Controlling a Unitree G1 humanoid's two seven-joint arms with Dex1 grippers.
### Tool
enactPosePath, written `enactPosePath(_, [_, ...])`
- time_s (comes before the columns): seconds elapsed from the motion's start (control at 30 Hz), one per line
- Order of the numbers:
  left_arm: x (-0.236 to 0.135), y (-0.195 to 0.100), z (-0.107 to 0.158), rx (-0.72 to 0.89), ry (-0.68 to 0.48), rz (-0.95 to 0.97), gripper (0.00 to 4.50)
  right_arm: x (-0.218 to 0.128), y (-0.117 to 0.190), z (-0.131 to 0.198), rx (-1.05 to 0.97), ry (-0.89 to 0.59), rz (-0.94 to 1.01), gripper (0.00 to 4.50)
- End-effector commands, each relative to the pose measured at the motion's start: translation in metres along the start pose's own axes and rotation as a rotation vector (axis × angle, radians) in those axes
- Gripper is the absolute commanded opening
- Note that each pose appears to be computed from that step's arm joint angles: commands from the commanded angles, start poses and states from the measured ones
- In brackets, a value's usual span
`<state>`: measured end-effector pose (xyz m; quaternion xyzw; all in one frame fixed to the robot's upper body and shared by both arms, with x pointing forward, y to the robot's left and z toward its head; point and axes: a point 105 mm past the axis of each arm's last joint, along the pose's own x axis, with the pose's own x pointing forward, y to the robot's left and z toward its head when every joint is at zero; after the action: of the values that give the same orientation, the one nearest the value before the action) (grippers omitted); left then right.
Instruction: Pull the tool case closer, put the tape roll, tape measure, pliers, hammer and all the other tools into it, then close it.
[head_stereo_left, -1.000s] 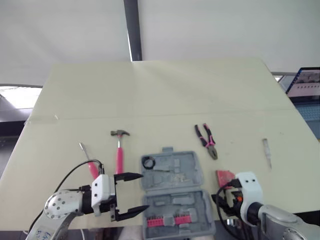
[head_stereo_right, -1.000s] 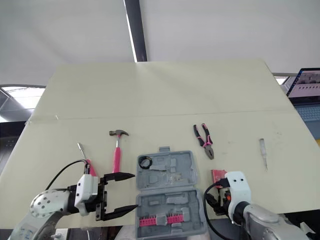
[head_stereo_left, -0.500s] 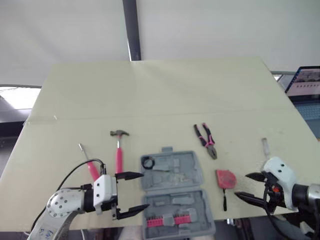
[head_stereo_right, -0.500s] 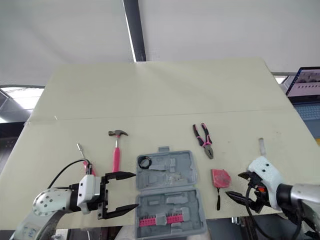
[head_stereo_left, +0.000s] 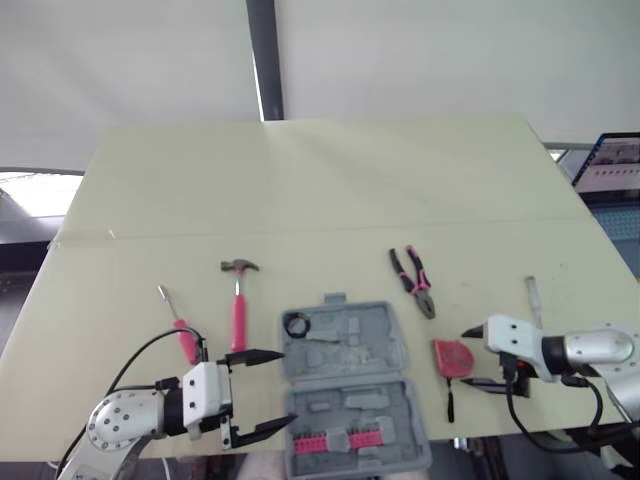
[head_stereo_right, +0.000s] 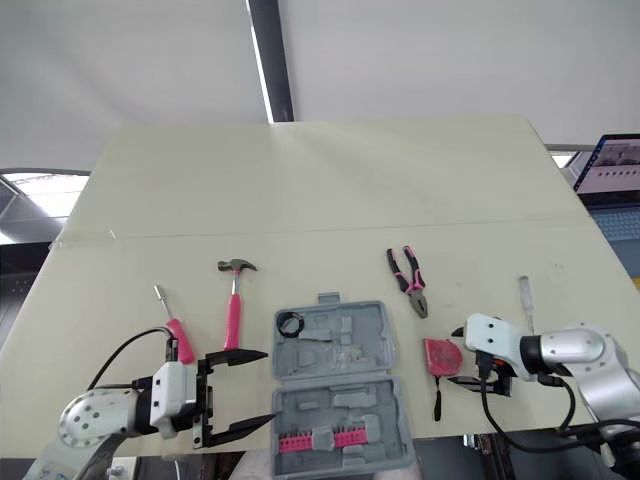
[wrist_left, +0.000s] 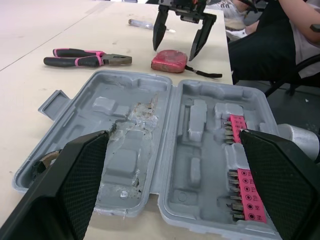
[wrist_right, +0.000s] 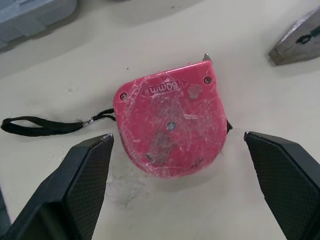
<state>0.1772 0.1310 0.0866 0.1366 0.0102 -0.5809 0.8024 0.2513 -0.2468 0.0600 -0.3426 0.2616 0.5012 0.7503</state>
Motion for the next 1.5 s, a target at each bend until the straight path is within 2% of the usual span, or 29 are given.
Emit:
enactPosePath(0.03, [0.000, -0.002, 0.009, 0.036, -0.027, 0.010, 4.50, 0.002, 0.000, 0.001, -0.030, -0.003, 0.009, 4.43])
enactPosePath(0.73, [0.004, -0.004, 0.010, 0.020, -0.039, -0.003, 4.50, 0.016, 0.003, 0.001, -0.019, -0.038, 0.009, 4.43])
enactPosePath(0.87, [0.004, -0.004, 0.009, 0.011, -0.042, 0.004, 4.50, 0.016, 0.004, 0.004, -0.033, -0.049, 0.009, 3.18])
enactPosePath(0.9, [0.004, -0.004, 0.009, 0.010, -0.042, 0.006, 4.50, 0.017, 0.003, 0.005, -0.035, -0.051, 0.008, 3.05])
enactPosePath(1.07, [0.005, -0.005, 0.006, 0.012, -0.034, -0.020, 4.50, 0.015, -0.003, 0.008, 0.003, -0.041, -0.005, 3.05])
enactPosePath(1.27, [0.000, 0.008, 0.005, -0.002, -0.048, 0.069, 4.50, -0.005, -0.010, 0.041, 0.021, -0.002, 0.024, 3.05])
enactPosePath(1.43, [-0.004, 0.011, 0.008, -0.017, -0.057, 0.093, 4.50, -0.016, -0.014, 0.083, -0.014, 0.092, 0.097, 3.05])
enactPosePath(1.5, [-0.005, 0.010, 0.008, -0.026, -0.056, 0.112, 4.50, -0.014, -0.017, 0.094, -0.053, 0.176, 0.106, 3.05])
